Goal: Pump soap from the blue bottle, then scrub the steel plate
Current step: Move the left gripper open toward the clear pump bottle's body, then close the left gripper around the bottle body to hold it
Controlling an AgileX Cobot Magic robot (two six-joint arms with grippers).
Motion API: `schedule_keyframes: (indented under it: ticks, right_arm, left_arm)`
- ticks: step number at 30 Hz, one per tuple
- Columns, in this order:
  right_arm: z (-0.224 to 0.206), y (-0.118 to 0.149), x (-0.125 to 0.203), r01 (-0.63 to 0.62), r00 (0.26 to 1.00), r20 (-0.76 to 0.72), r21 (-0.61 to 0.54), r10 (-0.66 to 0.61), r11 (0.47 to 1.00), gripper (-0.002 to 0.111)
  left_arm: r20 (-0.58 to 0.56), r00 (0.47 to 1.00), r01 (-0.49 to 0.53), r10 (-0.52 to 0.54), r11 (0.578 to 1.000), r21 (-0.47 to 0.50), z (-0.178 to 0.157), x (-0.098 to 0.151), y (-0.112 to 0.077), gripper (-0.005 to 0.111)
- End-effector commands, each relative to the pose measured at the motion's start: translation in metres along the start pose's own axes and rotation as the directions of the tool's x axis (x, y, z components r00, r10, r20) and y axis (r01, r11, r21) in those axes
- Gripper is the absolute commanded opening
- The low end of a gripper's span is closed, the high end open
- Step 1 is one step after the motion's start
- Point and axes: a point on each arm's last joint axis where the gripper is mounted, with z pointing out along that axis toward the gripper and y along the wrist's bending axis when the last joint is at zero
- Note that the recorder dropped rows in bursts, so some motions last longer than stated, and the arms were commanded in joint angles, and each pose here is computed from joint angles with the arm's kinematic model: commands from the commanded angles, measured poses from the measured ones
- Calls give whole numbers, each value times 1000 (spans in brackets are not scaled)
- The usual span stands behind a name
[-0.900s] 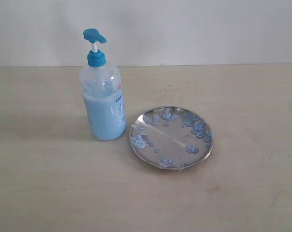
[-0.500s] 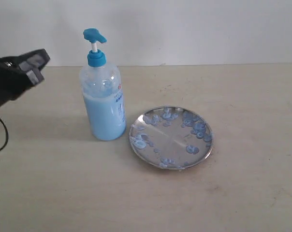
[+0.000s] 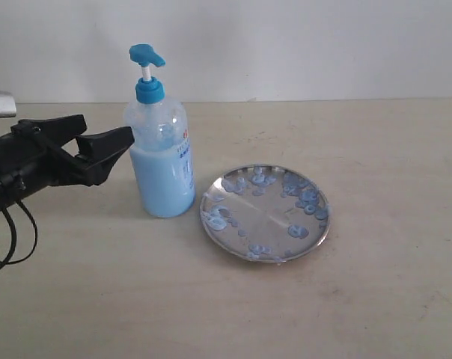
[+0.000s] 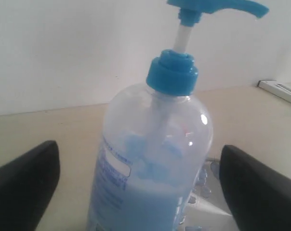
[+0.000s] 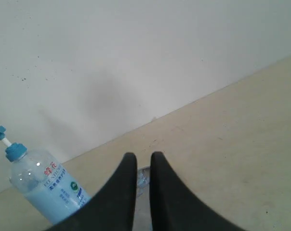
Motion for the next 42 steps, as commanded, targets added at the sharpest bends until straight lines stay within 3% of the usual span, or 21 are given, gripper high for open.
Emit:
schedule_keyframes:
  ticks: [1, 9, 14, 16, 25, 30, 33, 35, 38, 42]
  right_arm:
    - [3, -1, 2, -14, 999, -39, 28, 15, 1000, 0]
    - [12, -5, 8, -8, 991, -131, 89, 20, 996, 0]
    - [13, -6, 9, -8, 990, -141, 96, 21, 995, 0]
    - [13, -6, 8, -8, 990, -139, 95, 21, 995, 0]
    - [13, -6, 8, -8, 990, -139, 95, 21, 995, 0]
    - [13, -6, 8, -8, 990, -139, 95, 21, 995, 0]
    - [13, -6, 8, -8, 990, -139, 95, 21, 995, 0]
    - [13, -6, 8, -8, 990, -139, 95, 21, 995, 0]
    - [13, -6, 8, -8, 990, -139, 95, 21, 995, 0]
    - [13, -6, 8, -8, 990, -139, 95, 21, 995, 0]
  left_arm:
    - [68, 998, 3, -6, 999, 43, 1, -7, -4, 83]
    - [53, 999, 3, -4, 1000, 25, 1, -5, -2, 83]
    - [9, 975, 223, -223, 971, -85, 8, -4, 10, 83]
    - [19, 971, 241, -240, 966, -90, 9, -6, 11, 83]
    - [29, 977, 212, -210, 975, -69, 9, -7, 10, 83]
    - [-28, 996, 85, -82, 992, 93, 10, -5, -5, 84]
    - [-70, 997, 30, -15, 977, 212, 11, -4, -15, 100]
    - [-101, 995, 19, 5, 973, 229, 10, -1, -16, 110]
    - [-101, 993, -37, 60, 976, 217, 10, 1, -15, 110]
    - [-96, 994, -37, 59, 975, 220, 10, 0, -15, 110]
